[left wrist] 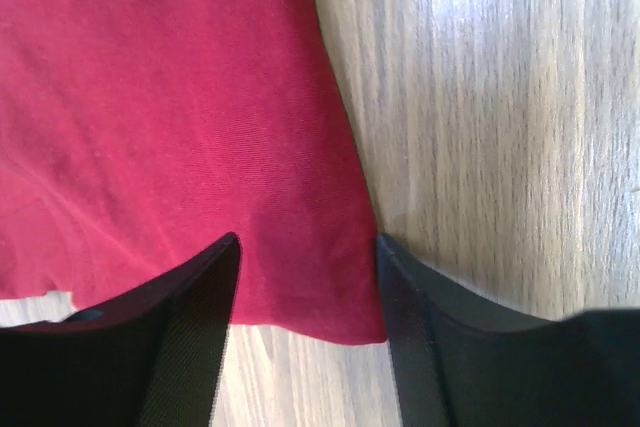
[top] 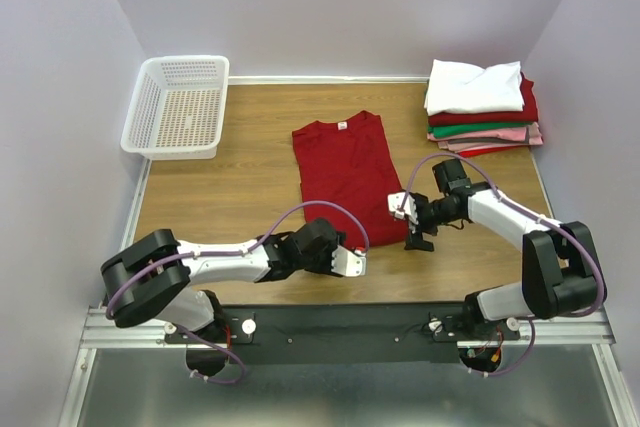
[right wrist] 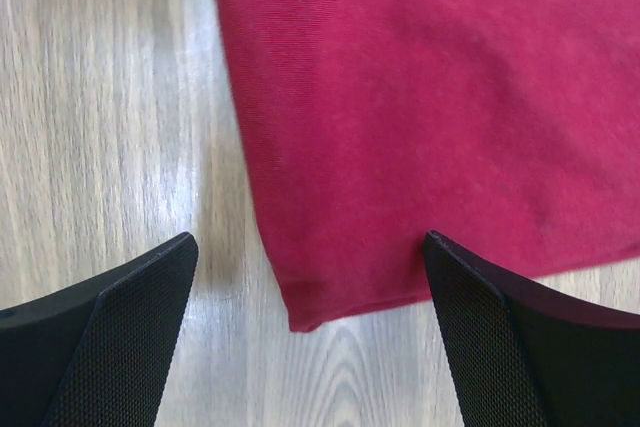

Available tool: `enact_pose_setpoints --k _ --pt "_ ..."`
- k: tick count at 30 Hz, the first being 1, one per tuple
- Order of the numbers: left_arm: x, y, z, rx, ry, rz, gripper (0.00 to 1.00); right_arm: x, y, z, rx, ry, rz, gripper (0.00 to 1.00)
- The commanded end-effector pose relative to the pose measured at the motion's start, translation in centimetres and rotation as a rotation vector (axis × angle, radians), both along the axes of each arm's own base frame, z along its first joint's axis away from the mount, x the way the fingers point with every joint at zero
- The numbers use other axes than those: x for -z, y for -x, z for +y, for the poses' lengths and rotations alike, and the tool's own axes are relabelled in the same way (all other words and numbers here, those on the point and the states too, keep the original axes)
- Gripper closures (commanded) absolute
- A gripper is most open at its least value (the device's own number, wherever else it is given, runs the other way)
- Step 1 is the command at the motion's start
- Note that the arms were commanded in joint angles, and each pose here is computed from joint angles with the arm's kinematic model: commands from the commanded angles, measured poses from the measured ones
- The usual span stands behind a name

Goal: Fold and stack the t-shirts
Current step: Fold the tshirt

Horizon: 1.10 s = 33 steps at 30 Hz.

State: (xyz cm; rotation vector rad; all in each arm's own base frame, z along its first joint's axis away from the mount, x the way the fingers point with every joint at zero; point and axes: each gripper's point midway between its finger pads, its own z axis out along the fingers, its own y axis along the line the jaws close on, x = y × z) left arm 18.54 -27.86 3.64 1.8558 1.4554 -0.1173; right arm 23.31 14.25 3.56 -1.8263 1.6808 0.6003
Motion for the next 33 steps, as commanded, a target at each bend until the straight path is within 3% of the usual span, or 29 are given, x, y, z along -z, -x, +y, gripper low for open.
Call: enact_pose_setpoints --k 1,6,9,12,13,14,16,17,18,20,25,28,33 --pt "0.7 -0.5 -0.1 -0.012 -0.009 0.009 0.40 0.0 0.3 1.0 -0.109 -0.035 -0.087 0.01" --pt "1.8 0.0 -0.1 0.004 -0.039 0.059 0.48 1.2 -0.3 0.8 -0.109 0.011 -0.094 0.07" --pt "2.1 0.1 -0.3 0.012 -0.033 0.084 0.54 2.0 -1.0 0.5 -0.081 0.048 -0.094 0.19" --pt "2.5 0.0 -0.2 0.017 -0.041 0.106 0.63 2.3 -1.4 0.1 -0.055 0.073 -0.096 0.35" --pt "2.5 0.0 -0.2 0.022 -0.046 0.109 0.66 2.4 -1.6 -0.1 -0.046 0.082 -0.098 0.46" --pt "2.5 0.0 -0.2 0.024 -0.046 0.113 0.71 2.4 -1.5 -0.1 -0.039 0.085 -0.092 0.51" --pt "2.2 -0.2 -0.2 0.025 -0.037 0.114 0.86 2.4 -1.5 -0.2 -0.027 0.088 -0.087 0.66" --pt "2.0 -0.3 -0.3 0.026 -0.032 0.111 1.00 2.4 -1.4 -0.2 -0.022 0.087 -0.083 0.70" --pt "1.9 -0.4 -0.2 0.022 -0.030 0.109 1.00 2.3 -1.3 -0.2 -0.013 0.083 -0.074 0.73" --pt "1.3 -0.5 -0.3 0.025 -0.014 0.098 1.00 2.1 -1.1 -0.1 -0.005 0.073 -0.069 0.98" --pt "-0.9 0.4 -0.8 0.080 0.045 0.101 1.00 -0.6 -0.4 0.6 -0.028 0.027 -0.047 1.00" --pt "-2.6 1.4 -1.1 0.128 0.080 0.122 1.00 -2.2 3.5 0.3 -0.098 0.031 0.107 1.00" --pt "-3.9 3.6 -1.9 0.213 0.112 0.209 1.00 -4.5 6.1 0.0 -0.123 0.021 0.150 1.00"
